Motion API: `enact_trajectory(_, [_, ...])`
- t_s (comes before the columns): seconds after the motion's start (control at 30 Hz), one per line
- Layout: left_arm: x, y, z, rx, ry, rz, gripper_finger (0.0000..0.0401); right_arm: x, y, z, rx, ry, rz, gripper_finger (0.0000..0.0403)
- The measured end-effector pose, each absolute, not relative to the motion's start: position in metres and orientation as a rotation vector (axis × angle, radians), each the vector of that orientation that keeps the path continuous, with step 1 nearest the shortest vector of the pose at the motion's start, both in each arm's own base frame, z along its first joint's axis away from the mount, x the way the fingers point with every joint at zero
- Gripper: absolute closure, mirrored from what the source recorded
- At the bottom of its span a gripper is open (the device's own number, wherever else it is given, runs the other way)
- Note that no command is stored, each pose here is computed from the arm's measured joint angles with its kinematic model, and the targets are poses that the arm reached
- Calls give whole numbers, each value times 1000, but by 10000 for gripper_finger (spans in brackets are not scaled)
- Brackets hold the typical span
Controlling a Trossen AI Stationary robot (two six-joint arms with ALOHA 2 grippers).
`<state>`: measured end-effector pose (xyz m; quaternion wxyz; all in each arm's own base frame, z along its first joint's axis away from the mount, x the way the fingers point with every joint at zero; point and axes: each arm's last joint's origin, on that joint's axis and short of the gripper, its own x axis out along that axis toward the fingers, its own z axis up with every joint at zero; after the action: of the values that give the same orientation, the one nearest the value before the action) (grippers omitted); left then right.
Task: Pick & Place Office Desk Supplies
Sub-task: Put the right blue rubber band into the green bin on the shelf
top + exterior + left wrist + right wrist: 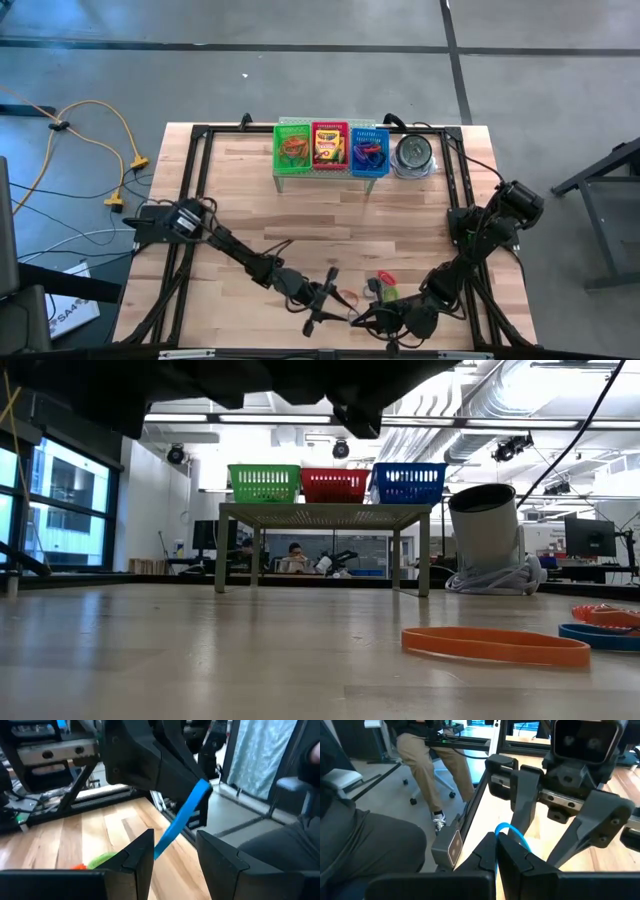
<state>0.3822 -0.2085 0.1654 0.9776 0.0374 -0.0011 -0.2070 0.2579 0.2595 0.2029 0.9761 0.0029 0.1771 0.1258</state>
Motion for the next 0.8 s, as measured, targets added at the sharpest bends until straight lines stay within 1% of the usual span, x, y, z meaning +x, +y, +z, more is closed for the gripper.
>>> enact_trajectory(0.17, [384,-206,168,98,-51,-379,261,258,259,203,6,357,254,401])
enact_trajectory(0.37, [384,-205,168,88,-44,-319,261,258,259,203,5,357,254,401])
enact_trajectory(0.47, [384,-204,167,93,-41,-307,271,258,259,203,5,357,254,401])
enact_trajectory(0.6, [384,-205,167,76,-36,-268,307,258,259,203,5,357,254,401])
enact_trajectory(0.8, [384,-204,167,54,-32,-241,384,258,259,203,6,357,254,401])
